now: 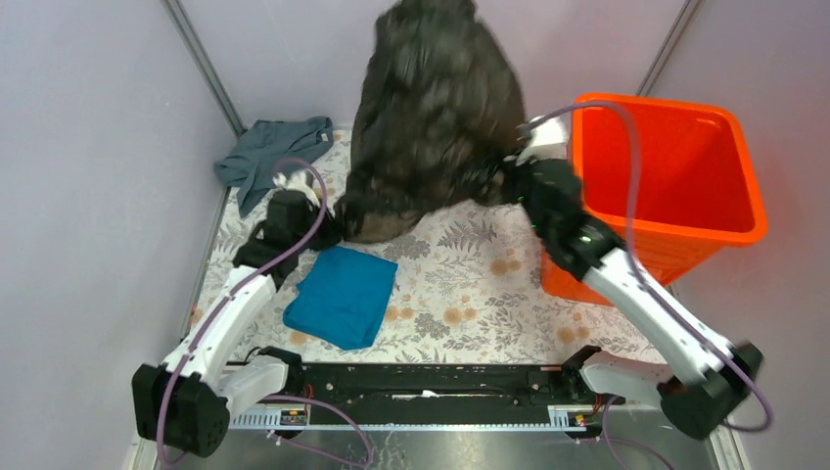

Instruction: Put the trash bags into the trash bin

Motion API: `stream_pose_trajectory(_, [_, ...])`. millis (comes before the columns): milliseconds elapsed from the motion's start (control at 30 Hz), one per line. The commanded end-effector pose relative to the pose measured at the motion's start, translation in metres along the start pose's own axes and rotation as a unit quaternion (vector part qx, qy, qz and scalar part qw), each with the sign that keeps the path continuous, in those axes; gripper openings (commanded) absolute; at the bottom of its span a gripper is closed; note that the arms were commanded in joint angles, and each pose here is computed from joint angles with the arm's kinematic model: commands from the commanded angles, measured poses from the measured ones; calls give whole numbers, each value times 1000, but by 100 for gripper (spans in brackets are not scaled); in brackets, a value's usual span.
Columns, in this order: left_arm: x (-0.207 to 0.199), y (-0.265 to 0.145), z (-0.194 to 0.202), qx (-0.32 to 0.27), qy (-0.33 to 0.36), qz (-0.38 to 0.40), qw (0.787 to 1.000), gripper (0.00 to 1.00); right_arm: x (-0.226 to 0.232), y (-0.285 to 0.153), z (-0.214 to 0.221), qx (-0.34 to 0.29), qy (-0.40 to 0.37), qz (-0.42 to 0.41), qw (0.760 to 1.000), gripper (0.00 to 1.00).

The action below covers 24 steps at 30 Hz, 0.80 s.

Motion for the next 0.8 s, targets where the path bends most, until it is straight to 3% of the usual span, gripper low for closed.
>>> stream_pose_trajectory(0, [8, -19, 1, -14, 17, -13, 1000, 0, 13, 3, 49, 87, 9, -19, 996, 0])
stream_pose_trajectory(100, [-30, -33, -45, -61, 48, 24, 997, 0, 8, 3, -10, 31, 6, -23, 999, 0])
stream_pose_trajectory(233, [-121, -87, -126, -135, 85, 117, 980, 0, -6, -14, -121, -64, 11, -33, 997, 0])
stream_pose_trajectory(333, [-177, -156, -160, -203, 105, 214, 950, 0, -14, -50, -182, -134, 41, -69, 988, 0])
stream_pose_trajectory(400, [-187, -188, -164, -256, 108, 257, 926, 0, -20, -81, -197, -181, 63, -97, 977, 0])
stream_pose_trajectory(500, [-152, -196, -144, -308, 66, 237, 919, 0, -23, -95, -163, -189, 73, -98, 974, 0])
stream_pose_trajectory(533, [-130, -180, -131, -299, 43, 209, 930, 0, -23, -92, -141, -170, 72, -86, 979, 0])
stream_pose_trajectory(667, [-45, -109, -60, -173, 3, 64, 983, 0, -13, -68, -22, 2, 62, -50, 997, 0])
stream_pose_trajectory(767, [1, -80, -16, -90, 0, -14, 996, 0, 2, -66, 27, 70, 70, -78, 992, 0])
Point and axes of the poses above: each gripper's point midway between its finger pads, its own y axis out along the fingers, its own x axis along the line the jaws close on, z = x × y, the point moved 5 cm from there along -y, back along the fingers, and after that the axes turned 10 degrees about -y, right-handed, at the moved point
